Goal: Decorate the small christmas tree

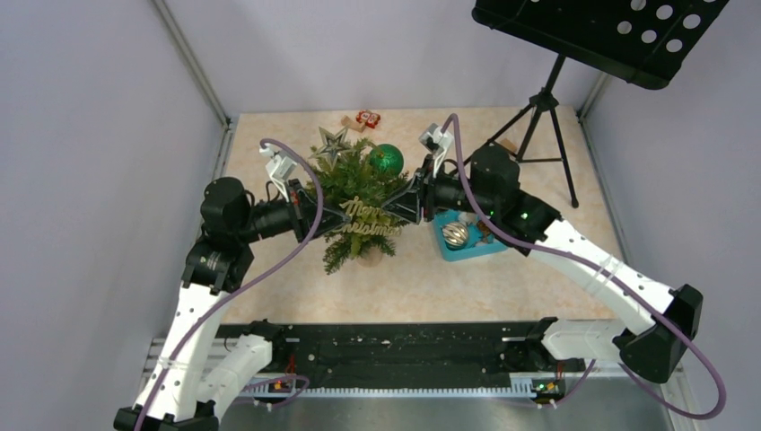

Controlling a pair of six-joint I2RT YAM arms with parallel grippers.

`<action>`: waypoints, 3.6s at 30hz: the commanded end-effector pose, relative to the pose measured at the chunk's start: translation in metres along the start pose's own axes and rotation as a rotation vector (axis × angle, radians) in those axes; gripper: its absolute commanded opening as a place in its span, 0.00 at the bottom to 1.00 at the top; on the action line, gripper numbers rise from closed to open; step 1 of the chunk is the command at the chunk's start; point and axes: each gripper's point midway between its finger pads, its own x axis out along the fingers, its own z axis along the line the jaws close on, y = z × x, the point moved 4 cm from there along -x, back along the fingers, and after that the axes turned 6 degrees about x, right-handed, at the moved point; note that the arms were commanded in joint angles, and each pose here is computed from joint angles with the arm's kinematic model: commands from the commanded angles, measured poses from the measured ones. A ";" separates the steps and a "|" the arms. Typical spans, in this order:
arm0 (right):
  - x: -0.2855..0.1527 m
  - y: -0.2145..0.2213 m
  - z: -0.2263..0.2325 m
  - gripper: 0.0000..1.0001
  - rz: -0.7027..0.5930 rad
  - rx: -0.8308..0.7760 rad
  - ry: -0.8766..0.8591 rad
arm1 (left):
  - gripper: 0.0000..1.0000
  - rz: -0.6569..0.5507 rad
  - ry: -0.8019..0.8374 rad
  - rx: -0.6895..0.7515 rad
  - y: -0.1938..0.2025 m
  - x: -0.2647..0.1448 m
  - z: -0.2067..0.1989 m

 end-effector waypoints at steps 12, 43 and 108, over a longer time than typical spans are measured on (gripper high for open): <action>-0.017 -0.029 0.012 0.54 -0.117 -0.041 0.014 | 0.43 -0.014 -0.008 0.035 -0.005 -0.005 -0.005; -0.121 0.015 -0.154 0.72 -0.087 0.274 0.940 | 0.68 -0.401 -0.832 0.145 -0.047 -0.107 0.024; -0.129 0.144 -0.298 0.49 0.246 0.441 1.265 | 0.70 -0.357 -1.015 -0.020 0.025 -0.107 0.100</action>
